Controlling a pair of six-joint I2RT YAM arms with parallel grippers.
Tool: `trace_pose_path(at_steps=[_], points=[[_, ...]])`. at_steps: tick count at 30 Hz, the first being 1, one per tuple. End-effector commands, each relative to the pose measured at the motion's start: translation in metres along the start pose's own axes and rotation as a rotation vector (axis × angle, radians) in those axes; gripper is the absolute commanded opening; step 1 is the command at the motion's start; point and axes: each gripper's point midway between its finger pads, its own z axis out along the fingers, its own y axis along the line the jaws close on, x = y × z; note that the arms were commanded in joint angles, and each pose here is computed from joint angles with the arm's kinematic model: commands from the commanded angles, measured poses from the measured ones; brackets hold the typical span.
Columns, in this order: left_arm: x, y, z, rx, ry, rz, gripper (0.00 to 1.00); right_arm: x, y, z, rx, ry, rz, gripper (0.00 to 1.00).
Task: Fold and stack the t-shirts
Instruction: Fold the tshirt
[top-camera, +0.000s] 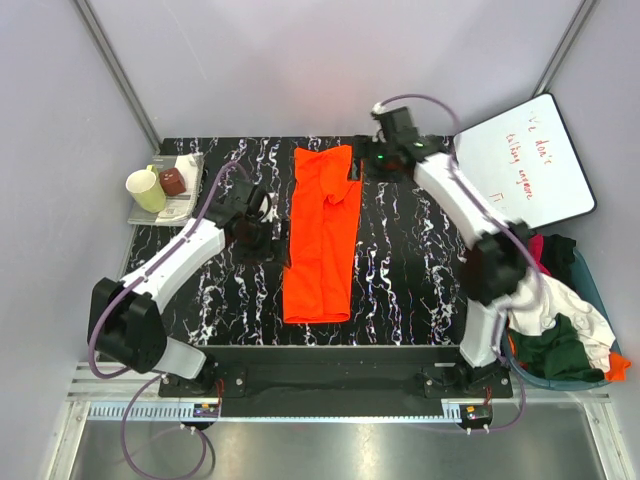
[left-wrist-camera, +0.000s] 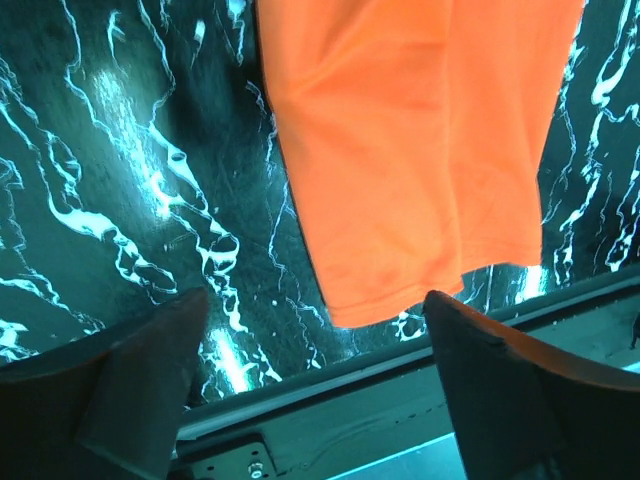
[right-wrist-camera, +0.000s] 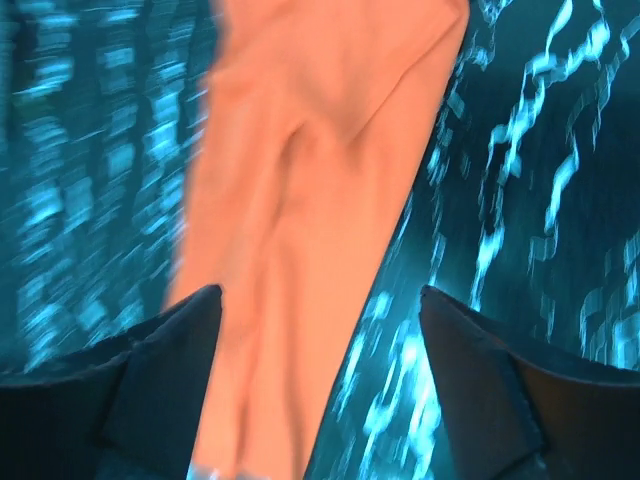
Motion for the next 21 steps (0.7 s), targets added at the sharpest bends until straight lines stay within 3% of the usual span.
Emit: trace_pose_path(at_steps=[1,2,3,6,12,21], points=[[0.014,-0.013,0.003,0.15,-0.007,-0.072,0.99,0.042,0.018,-0.085,-0.133,0.008,0.123,0.89],[0.019,-0.016,0.005,0.179,0.005,-0.089,0.99,0.053,0.022,-0.103,-0.157,0.011,0.174,0.89],[0.019,-0.02,0.008,0.212,-0.002,-0.101,0.99,0.092,0.014,-0.092,-0.146,0.103,0.213,0.9],[0.039,-0.025,0.021,0.279,0.039,-0.167,0.99,0.155,0.008,-0.097,-0.163,0.241,0.308,0.94],[0.08,-0.025,0.048,0.339,0.127,-0.313,0.99,0.244,0.018,-0.086,-0.29,0.455,0.534,0.94],[0.116,-0.01,0.063,0.297,0.19,-0.359,0.96,0.292,0.016,-0.064,-0.308,0.543,0.663,0.91]])
